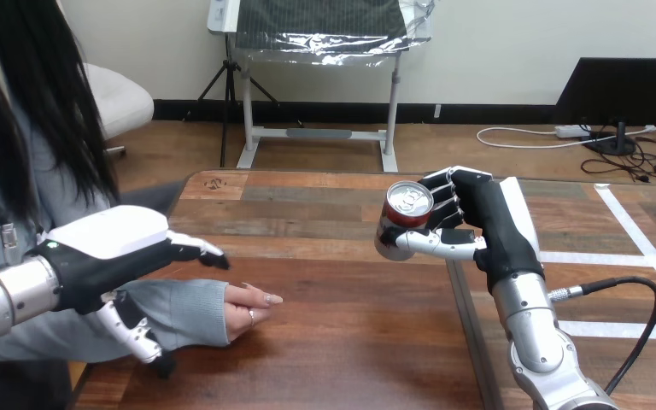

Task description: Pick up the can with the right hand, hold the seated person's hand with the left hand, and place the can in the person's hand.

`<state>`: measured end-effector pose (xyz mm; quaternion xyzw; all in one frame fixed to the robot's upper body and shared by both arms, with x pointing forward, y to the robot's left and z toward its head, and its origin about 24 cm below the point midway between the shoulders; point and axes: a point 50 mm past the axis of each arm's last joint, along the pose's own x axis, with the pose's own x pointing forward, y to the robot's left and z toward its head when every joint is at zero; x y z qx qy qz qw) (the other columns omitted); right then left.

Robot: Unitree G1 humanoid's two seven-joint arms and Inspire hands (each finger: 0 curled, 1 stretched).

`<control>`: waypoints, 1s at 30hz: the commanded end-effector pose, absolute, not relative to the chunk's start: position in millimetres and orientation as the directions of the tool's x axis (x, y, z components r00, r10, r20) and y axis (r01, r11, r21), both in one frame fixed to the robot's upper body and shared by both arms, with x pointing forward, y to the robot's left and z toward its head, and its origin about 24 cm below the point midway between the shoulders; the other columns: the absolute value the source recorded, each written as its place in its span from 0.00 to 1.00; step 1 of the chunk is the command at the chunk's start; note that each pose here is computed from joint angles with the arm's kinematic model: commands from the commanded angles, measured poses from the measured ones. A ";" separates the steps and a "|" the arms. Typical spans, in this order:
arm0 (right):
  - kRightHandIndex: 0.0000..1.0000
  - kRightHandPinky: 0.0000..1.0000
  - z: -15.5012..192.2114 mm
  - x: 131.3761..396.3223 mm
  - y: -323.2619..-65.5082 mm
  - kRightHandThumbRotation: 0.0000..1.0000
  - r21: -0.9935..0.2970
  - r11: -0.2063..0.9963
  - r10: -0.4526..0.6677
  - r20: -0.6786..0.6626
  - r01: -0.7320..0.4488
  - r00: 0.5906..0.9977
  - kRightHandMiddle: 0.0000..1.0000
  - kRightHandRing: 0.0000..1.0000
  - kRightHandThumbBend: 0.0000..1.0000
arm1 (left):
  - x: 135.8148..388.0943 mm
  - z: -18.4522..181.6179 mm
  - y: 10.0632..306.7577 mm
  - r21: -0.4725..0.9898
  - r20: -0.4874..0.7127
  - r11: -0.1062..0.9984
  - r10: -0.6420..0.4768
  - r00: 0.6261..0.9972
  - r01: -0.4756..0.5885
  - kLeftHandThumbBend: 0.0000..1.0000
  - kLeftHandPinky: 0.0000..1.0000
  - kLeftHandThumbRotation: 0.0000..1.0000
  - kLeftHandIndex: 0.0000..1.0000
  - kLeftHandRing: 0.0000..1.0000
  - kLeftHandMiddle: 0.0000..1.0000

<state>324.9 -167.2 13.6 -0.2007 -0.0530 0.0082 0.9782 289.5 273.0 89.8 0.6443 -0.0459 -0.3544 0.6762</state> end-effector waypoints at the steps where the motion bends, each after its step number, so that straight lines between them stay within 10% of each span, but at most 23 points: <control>1: 0.50 0.34 43.7 336.8 -167.3 0.00 -0.349 0.935 0.029 0.240 0.059 0.970 0.47 0.39 0.80 | 304.4 116.1 275.9 0.937 -0.336 -0.106 -0.528 0.780 0.332 1.00 0.80 0.26 0.83 0.84 0.83; 30: 0.50 0.35 42.4 333.1 -170.7 0.00 -0.338 0.940 0.035 0.232 0.047 0.972 0.47 0.40 0.79 | 311.6 104.7 279.2 0.947 -0.317 -0.115 -0.497 0.808 0.300 1.00 0.68 0.15 0.75 0.73 0.74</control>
